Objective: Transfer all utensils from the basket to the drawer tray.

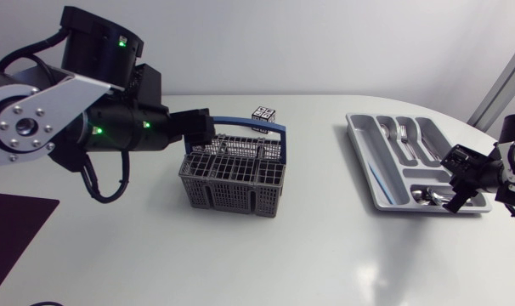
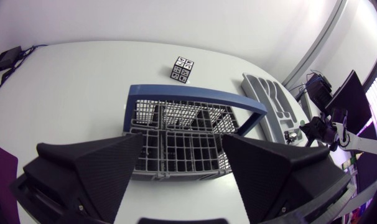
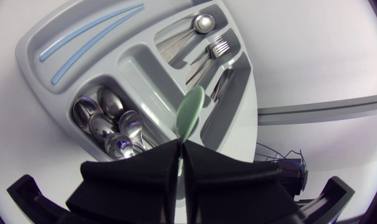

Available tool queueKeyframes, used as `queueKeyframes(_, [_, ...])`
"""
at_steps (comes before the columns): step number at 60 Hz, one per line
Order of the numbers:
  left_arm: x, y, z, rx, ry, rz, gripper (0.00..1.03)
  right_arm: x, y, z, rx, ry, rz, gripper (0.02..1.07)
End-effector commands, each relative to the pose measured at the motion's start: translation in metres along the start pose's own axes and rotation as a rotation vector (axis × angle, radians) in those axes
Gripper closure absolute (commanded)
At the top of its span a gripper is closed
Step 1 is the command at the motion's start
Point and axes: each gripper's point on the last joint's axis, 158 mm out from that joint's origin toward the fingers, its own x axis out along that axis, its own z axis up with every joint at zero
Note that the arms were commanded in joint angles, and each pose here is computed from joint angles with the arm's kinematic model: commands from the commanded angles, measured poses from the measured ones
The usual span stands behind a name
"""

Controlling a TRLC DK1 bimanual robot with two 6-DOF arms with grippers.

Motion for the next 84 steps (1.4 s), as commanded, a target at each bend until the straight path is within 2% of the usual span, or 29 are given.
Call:
queueKeyframes(1, [-0.002, 0.016, -0.008, 0.014, 0.011, 0.035, 0.14, 0.009, 0.019, -0.012, -0.051, 0.035, 0.023, 1.01])
queueKeyframes(3, [-0.003, 0.019, -0.008, 0.015, 0.009, 0.04, 0.14, 0.01, 0.023, -0.013, -0.056, 0.039, 0.03, 0.98])
queueKeyframes(8, [-0.003, 0.023, -0.012, 0.022, 0.019, 0.047, 0.13, 0.01, 0.029, -0.017, -0.066, 0.049, 0.041, 0.8])
queueKeyframes(12, [-0.003, 0.028, -0.015, 0.024, 0.023, 0.057, 0.12, 0.009, 0.036, -0.02, -0.082, 0.06, 0.052, 0.57])
queueKeyframes(16, [-0.002, 0.034, -0.017, 0.027, 0.029, 0.069, 0.11, 0.006, 0.042, -0.023, -0.091, 0.064, 0.062, 0.42])
queueKeyframes(26, [-0.001, 0.049, -0.019, 0.031, 0.034, 0.099, 0.1, -0.008, 0.038, -0.024, -0.096, 0.056, 0.033, 0.2])
queueKeyframes(38, [-0.003, 0.071, -0.021, 0.022, 0.035, 0.142, 0.1, -0.043, 0.027, -0.012, -0.059, 0.026, 0.022, 0.18])
queueKeyframes(52, [0.004, 0.098, -0.038, 0.016, 0.069, 0.191, 0.09, -0.093, 0.052, 0.054, -0.028, -0.122, 0.06, 0.18])
queueKeyframes(70, [0.033, 0.138, -0.071, 0.009, 0.162, 0.262, 0.09, -0.155, 0.127, 0.159, 0.006, -0.343, 0.238, 0.18])
queueKeyframes(84, [0.054, 0.148, -0.089, 0.023, 0.218, 0.275, 0.09, -0.18, 0.183, 0.21, 0.011, -0.423, 0.419, 0.18])
